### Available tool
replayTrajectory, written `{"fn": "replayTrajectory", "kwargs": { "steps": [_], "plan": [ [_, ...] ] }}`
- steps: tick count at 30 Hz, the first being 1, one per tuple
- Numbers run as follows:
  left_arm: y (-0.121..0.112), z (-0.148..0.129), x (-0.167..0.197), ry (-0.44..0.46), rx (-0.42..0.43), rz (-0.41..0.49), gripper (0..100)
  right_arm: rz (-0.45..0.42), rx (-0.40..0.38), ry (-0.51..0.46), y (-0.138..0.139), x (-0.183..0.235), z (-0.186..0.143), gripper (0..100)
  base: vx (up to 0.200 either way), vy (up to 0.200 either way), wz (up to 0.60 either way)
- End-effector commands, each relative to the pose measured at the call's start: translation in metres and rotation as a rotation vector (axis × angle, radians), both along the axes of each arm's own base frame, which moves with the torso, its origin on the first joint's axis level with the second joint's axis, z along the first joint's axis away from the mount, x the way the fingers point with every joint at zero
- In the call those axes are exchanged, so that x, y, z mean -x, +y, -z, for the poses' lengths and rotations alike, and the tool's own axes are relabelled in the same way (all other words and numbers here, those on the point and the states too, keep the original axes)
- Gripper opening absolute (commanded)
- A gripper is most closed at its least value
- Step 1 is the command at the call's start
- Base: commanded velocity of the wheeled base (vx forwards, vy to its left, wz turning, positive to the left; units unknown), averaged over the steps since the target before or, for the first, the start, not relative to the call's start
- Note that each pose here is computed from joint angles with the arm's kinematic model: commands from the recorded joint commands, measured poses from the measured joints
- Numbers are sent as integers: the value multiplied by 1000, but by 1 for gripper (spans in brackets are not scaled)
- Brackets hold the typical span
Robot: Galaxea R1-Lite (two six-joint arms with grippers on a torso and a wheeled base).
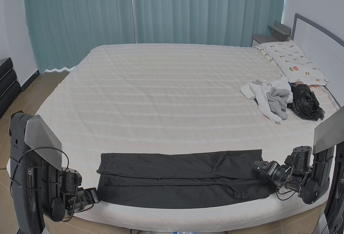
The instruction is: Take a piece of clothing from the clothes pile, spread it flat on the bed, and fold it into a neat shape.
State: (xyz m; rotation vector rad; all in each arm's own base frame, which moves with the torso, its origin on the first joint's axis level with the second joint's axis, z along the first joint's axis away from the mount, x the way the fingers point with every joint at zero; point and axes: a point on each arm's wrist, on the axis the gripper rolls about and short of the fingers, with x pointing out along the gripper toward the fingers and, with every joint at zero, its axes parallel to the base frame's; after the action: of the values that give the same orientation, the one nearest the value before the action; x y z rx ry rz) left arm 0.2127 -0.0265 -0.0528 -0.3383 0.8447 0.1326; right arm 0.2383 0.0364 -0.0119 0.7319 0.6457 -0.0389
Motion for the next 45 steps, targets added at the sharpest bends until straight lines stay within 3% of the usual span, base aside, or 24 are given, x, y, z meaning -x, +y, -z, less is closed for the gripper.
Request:
{"fn": "replayTrajectory", "kwargs": {
  "steps": [1, 7, 10, 16, 19, 25, 30, 45],
  "plan": [
    [0, -2, 2, -4, 0, 5, 100, 0, -1, -11, 0, -1, -1, 100, 0, 0, 0],
    [8, -25, -4, -112, 29, -21, 100, -6, 5, -12, 0, -1, -1, 100, 0, 0, 0],
    [21, -46, -8, -208, 109, -9, 100, -9, 5, -25, 1, -1, -4, 100, 0, 0, 0],
    [21, -48, -25, -272, 136, 22, 100, -27, 1, -32, 5, 1, -7, 100, 0, 0, 0],
    [12, -35, -49, -297, 136, 64, 100, -28, -1, -24, 5, 6, -8, 100, 0, 0, 0],
    [-3, -24, -61, -247, 167, 161, 100, -20, 1, -12, 3, 8, -7, 100, 0, 0, 0],
    [-4, -13, -70, -220, 69, 238, 100, -19, 0, -15, 3, 9, -9, 100, 0, 0, 0],
    [-12, -8, -77, -185, 40, 256, 100, -31, 3, -17, 6, 10, -10, 100, 0, 0, 0]
  ]
}}
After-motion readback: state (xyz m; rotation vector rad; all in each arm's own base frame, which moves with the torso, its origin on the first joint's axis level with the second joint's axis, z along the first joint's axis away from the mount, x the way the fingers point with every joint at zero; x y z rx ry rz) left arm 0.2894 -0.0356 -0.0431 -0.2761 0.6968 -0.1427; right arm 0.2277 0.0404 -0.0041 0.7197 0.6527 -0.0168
